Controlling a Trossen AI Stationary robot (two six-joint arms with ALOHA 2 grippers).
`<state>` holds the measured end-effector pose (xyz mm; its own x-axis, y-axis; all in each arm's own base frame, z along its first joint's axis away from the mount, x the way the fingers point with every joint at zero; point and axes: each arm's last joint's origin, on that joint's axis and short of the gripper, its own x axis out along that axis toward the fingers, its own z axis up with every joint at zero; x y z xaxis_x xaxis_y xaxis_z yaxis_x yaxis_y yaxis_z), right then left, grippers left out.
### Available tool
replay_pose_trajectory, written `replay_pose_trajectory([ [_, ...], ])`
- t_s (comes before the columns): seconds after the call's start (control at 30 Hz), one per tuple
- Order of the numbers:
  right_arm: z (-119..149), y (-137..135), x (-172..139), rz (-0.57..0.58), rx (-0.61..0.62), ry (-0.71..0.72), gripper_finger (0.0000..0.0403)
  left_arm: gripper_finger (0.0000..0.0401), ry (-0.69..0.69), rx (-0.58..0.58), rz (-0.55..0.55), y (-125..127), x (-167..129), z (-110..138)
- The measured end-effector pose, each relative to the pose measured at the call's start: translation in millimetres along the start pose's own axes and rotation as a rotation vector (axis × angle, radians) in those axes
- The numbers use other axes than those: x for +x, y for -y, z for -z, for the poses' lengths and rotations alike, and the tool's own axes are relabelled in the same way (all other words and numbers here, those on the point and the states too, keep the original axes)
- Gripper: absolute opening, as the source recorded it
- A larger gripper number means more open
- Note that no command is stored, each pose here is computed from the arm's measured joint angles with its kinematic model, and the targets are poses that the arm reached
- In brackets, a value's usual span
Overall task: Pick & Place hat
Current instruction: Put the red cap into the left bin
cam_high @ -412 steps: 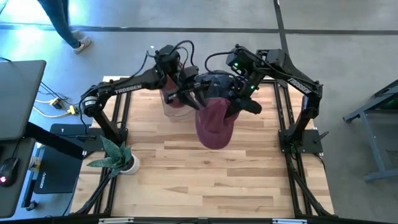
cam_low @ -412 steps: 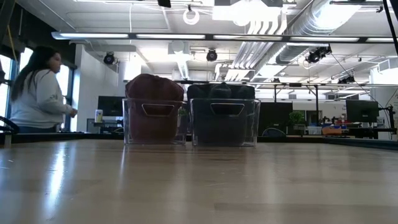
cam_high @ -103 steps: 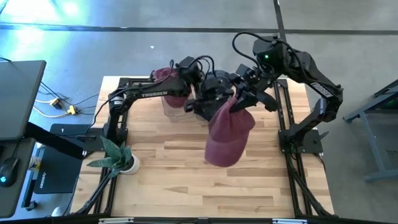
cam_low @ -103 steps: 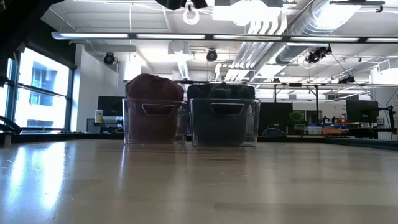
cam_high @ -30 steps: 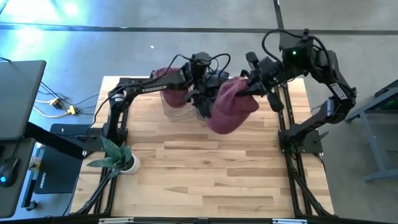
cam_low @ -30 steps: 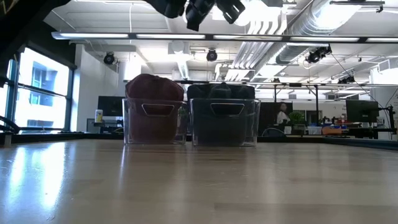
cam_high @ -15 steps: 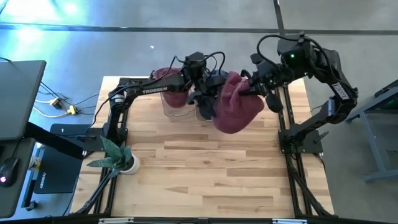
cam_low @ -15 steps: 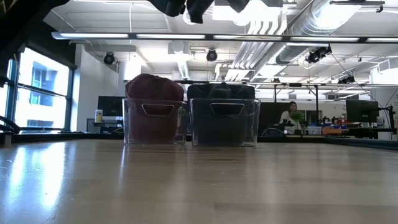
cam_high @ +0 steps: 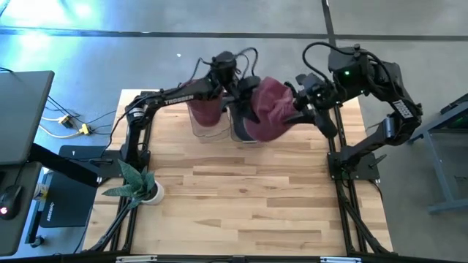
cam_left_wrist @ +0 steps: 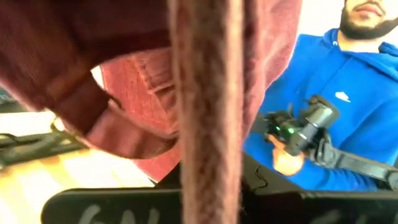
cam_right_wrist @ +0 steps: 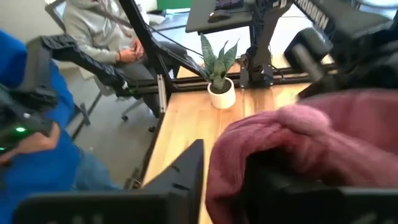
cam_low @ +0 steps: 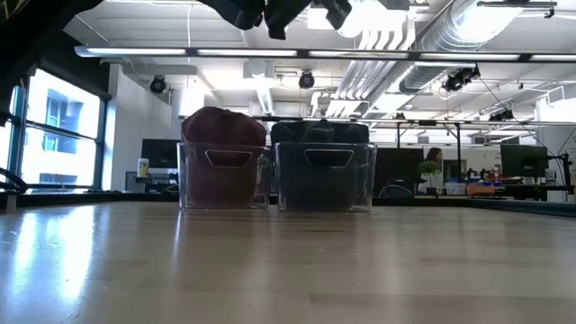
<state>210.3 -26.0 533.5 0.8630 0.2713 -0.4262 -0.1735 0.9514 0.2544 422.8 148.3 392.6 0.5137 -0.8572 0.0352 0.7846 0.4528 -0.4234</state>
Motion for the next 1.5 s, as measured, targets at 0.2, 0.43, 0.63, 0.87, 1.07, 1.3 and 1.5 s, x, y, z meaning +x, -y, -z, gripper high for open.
replay_pose_trajectory([
  [0.2,0,-8,-17,0.003,0.005,0.054,0.0182,0.0007,0.029,0.016,-0.048,8,-25,-10],
  [0.43,3,-14,-47,0.245,-0.248,0.136,0.0281,0.0003,0.024,0.039,-0.039,22,-27,-17],
  [0.63,18,-13,-65,0.428,-0.259,0.044,0.0295,0.0003,0.039,0.052,-0.049,30,-27,-22],
  [0.87,51,-1,-46,0.462,0.011,-0.228,0.0292,0.0003,0.125,0.133,-0.147,40,-39,-32],
  [1.07,70,16,-1,0.396,0.032,-0.049,0.0271,0.0003,0.215,0.239,-0.231,45,-51,-41],
  [1.3,83,37,42,0.333,0.039,0.420,0.0244,0.0003,0.277,0.363,-0.235,55,-52,-49],
  [1.5,82,42,53,0.269,0.002,0.676,0.0179,0.0003,0.302,0.389,-0.221,60,-51,-52],
])
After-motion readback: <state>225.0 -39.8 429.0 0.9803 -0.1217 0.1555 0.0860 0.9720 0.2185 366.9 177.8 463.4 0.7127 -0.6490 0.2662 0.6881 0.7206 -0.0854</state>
